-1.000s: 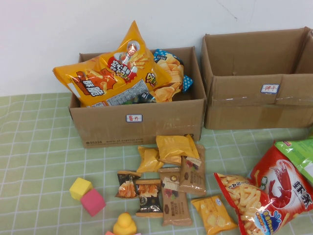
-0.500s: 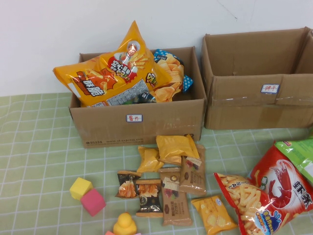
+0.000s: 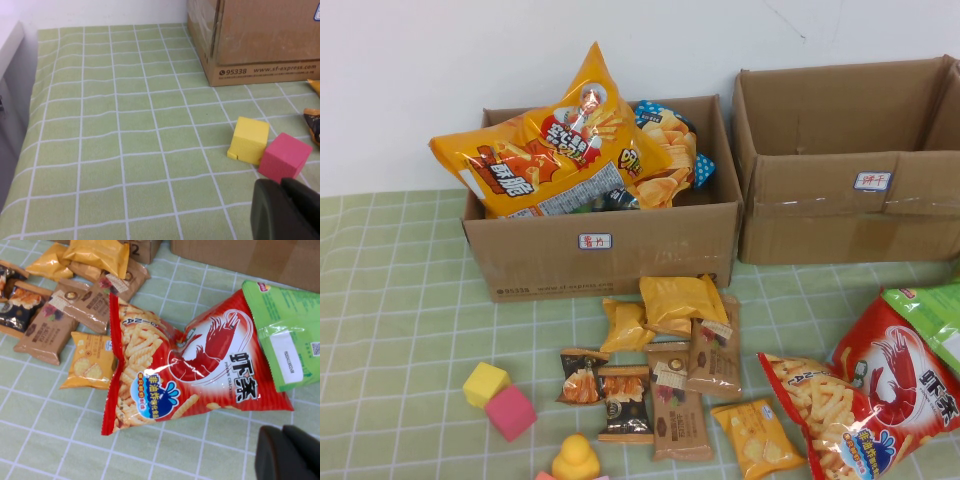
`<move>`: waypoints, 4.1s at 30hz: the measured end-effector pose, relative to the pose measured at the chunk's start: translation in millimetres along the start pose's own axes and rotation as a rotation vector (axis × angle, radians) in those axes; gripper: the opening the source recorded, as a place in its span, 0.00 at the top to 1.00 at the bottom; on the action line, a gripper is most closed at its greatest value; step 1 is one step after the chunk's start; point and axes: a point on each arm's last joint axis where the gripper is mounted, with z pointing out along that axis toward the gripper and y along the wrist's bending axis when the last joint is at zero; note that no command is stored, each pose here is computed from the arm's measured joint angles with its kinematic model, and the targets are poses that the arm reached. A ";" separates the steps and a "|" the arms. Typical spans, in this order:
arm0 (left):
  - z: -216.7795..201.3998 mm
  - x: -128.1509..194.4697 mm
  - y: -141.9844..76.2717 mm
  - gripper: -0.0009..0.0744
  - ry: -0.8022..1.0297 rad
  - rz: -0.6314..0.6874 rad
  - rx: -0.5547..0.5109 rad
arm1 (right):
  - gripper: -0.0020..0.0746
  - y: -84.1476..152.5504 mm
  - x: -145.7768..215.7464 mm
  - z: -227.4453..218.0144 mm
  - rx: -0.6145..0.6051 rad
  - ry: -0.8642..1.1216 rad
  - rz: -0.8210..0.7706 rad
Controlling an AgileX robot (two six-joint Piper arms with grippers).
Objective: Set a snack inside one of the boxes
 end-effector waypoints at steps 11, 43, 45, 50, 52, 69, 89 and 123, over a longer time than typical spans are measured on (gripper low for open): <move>0.0 0.2 0.2 0.99 0.002 0.025 -0.002 | 0.98 0.1 0.0 0.0 -0.001 0.000 0.001; 0.0 0.2 0.2 0.99 0.002 0.036 -0.002 | 0.98 -3.2 2.4 -9.5 0.052 -0.060 0.043; 0.0 0.2 0.2 0.99 0.002 0.036 -0.002 | 0.98 -4.4 4.0 -15.3 0.082 -0.097 0.058; 0.0 0.2 0.2 0.99 0.002 0.036 -0.002 | 0.98 -6.8 9.4 -30.3 0.186 -0.197 0.111; 0.0 0.2 0.2 0.99 0.002 0.036 -0.002 | 0.98 -6.8 10.9 -34.6 0.219 -0.226 0.134; 0.0 0.2 0.2 0.99 0.002 0.036 -0.002 | 0.98 -14.2 46.3 6.7 0.291 -0.270 0.192; 0.0 0.2 0.2 0.99 0.002 0.036 -0.002 | 0.98 -12.8 89.5 32.4 0.315 -0.288 0.222; 0.0 0.2 0.2 0.99 0.002 0.036 -0.002 | 0.98 -13.7 90.0 32.2 0.329 -0.280 0.201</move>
